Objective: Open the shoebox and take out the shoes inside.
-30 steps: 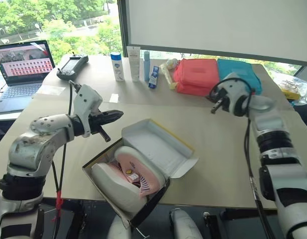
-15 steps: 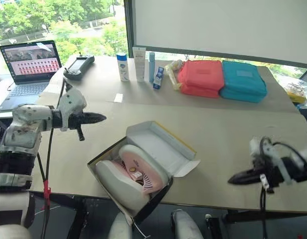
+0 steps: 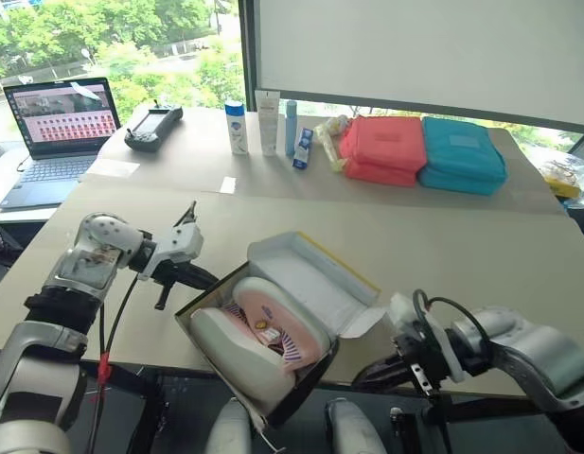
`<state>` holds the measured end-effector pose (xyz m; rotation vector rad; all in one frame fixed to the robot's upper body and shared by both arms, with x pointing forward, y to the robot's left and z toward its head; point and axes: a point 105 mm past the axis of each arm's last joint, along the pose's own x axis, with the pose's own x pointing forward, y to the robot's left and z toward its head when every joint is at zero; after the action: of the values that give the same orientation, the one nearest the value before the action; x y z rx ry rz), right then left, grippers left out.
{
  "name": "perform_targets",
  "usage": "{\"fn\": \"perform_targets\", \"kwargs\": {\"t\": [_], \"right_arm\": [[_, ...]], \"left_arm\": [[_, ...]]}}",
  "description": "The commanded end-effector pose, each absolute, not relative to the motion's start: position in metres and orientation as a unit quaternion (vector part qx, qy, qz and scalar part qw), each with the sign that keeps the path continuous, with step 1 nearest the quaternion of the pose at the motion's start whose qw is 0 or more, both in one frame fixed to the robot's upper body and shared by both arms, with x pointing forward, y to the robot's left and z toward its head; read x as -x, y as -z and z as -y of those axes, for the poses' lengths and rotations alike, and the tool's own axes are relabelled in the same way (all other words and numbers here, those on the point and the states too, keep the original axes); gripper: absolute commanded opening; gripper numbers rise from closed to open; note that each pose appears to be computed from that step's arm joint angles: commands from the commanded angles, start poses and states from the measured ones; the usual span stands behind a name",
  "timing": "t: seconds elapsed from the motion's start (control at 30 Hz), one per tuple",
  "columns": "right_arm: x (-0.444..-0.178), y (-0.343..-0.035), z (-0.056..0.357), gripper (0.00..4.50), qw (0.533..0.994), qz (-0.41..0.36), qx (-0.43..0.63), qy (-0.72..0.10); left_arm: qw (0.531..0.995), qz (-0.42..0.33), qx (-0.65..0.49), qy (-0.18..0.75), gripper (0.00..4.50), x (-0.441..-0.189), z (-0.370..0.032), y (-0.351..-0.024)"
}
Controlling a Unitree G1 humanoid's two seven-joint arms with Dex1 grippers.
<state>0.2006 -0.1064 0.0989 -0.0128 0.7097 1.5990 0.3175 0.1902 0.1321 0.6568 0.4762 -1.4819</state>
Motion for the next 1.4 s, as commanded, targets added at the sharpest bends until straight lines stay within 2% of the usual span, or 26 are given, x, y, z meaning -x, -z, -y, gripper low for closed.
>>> {"fn": "perform_targets", "kwargs": {"t": [0.03,0.17,0.3,0.37,0.43,0.63,0.8,1.13,1.4], "right_arm": [[-0.21,-0.087,0.096,0.03,0.638,-0.317,0.021,-0.701],[-0.227,-0.084,0.082,0.03,0.649,-0.305,0.03,-0.697],[-0.266,-0.084,0.075,0.03,0.698,-0.277,0.03,-0.66],[-0.305,-0.085,0.077,0.03,0.751,-0.26,0.029,-0.606],[-0.333,-0.089,0.08,0.03,0.783,-0.246,0.033,-0.57],[-0.378,-0.106,0.097,0.03,0.827,-0.217,0.055,-0.516],[-0.39,-0.113,0.111,0.03,0.841,-0.205,0.073,-0.495],[-0.396,-0.125,0.155,0.03,0.867,-0.199,0.117,-0.441],[-0.393,-0.141,0.182,0.03,0.88,-0.193,0.128,-0.415]], "left_arm": [[0.657,-0.198,-0.299,0.664,0.0,-0.314,-0.188,-0.139],[0.665,-0.195,-0.294,0.659,0.0,-0.312,-0.19,-0.139],[0.688,-0.194,-0.294,0.635,0.0,-0.313,-0.196,-0.136],[0.707,-0.192,-0.302,0.61,0.0,-0.318,-0.202,-0.133],[0.725,-0.183,-0.303,0.591,0.0,-0.322,-0.204,-0.134],[0.767,-0.149,-0.283,0.556,0.0,-0.331,-0.199,-0.137],[0.788,-0.129,-0.267,0.539,0.0,-0.33,-0.191,-0.135],[0.862,-0.057,-0.235,0.445,0.0,-0.357,-0.188,-0.151],[0.911,-0.014,-0.21,0.354,0.0,-0.362,-0.213,-0.177]]}}
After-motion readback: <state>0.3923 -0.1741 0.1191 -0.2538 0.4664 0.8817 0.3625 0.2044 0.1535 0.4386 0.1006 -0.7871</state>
